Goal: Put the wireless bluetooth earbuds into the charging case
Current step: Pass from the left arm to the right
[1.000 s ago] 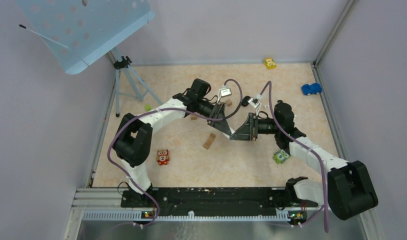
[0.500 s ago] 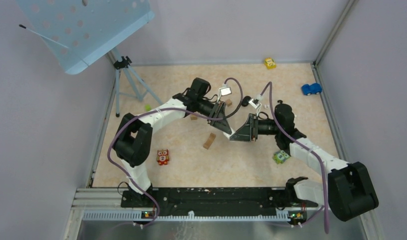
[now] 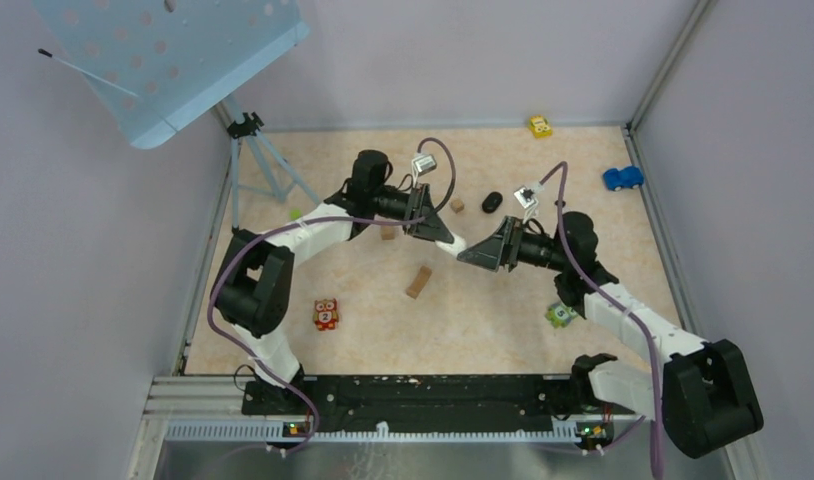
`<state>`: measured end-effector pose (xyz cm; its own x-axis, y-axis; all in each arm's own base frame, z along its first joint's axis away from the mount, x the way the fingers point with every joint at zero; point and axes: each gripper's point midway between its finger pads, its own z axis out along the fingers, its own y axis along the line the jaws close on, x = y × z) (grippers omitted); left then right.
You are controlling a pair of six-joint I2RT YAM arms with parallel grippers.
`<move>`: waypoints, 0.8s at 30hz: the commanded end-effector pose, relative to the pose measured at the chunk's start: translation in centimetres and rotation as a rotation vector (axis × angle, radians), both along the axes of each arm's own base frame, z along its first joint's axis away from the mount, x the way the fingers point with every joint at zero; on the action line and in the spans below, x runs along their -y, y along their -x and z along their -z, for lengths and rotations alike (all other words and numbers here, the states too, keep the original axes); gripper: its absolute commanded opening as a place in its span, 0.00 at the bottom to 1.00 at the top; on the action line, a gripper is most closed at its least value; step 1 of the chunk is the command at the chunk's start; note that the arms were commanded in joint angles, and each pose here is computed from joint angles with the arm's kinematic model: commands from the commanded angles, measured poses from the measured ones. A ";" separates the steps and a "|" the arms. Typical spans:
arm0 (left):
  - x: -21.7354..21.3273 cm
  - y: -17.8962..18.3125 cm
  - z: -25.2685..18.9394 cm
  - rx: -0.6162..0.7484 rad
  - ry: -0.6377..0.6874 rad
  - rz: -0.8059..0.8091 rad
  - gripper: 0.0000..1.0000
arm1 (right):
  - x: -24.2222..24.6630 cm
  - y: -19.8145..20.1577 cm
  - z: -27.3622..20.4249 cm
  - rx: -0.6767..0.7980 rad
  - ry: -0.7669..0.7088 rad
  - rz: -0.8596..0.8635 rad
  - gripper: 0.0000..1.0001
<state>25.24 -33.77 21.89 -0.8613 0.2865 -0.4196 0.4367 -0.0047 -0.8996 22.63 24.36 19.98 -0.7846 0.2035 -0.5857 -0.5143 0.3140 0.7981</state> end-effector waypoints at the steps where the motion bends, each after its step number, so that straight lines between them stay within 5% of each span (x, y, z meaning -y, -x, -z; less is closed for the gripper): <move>1: 0.8 -1.5 -6.4 0.099 0.146 -0.154 0.00 | 0.0 -0.7 -5.7 0.116 -0.192 0.069 0.86; 10: 1.1 -2.6 -8.7 0.002 0.317 -0.264 0.00 | 1.5 -2.4 -7.3 0.170 -0.317 0.256 0.83; 24: 0.9 -2.4 -8.8 0.016 0.318 -0.267 0.00 | 1.3 -3.9 -10.8 0.239 -0.464 0.256 0.72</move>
